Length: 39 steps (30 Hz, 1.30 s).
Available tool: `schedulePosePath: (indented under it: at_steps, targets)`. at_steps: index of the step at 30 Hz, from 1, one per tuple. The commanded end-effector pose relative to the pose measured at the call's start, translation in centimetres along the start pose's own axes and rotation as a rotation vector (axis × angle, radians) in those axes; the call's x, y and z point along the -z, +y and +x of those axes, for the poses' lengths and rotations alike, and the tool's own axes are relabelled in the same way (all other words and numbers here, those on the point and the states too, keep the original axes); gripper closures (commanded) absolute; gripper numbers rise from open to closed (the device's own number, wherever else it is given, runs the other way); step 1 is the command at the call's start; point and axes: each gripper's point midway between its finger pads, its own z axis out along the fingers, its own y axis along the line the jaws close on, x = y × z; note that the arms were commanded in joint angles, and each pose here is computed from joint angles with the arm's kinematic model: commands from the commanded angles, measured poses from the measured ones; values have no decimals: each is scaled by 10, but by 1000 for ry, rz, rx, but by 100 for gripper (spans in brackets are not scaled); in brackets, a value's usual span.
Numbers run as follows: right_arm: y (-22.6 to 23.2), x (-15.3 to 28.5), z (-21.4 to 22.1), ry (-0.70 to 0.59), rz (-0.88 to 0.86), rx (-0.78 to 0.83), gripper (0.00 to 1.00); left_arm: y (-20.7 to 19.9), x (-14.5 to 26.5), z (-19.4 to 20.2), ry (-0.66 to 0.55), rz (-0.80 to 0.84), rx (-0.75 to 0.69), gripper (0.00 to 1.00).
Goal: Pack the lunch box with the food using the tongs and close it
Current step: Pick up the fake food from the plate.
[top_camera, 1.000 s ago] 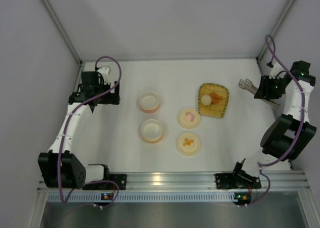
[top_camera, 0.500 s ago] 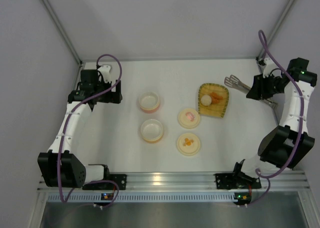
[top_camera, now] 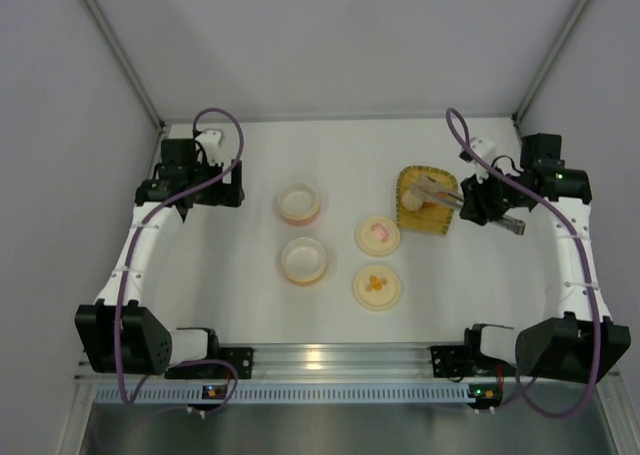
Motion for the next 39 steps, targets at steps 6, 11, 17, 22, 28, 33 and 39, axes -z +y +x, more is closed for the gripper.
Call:
schedulePosePath:
  at_steps: [6, 11, 17, 22, 28, 33, 39]
  targets:
    - [-2, -12, -10, 1, 128, 246, 62, -5, 11, -20, -53, 15, -8, 2]
    - [-5, -18, -19, -14, 190, 319, 61, -4, 11, -21, -52, 10, -6, 2]
    - [-5, -30, -20, 16, 195, 352, 59, -3, 8, -21, -46, 9, -5, 2]
    - [-6, -42, -18, 48, 201, 386, 55, -2, 8, -21, -47, 8, -4, 2]
    - [-16, -57, -13, 92, 225, 420, 52, -2, 5, -22, -43, 6, -6, 2]
    - [-25, -66, -10, 114, 245, 431, 52, -1, 3, -21, -39, 5, -2, 2]
    - [-30, -75, -11, 123, 250, 441, 51, 0, 1, -19, -34, 1, -1, 2]
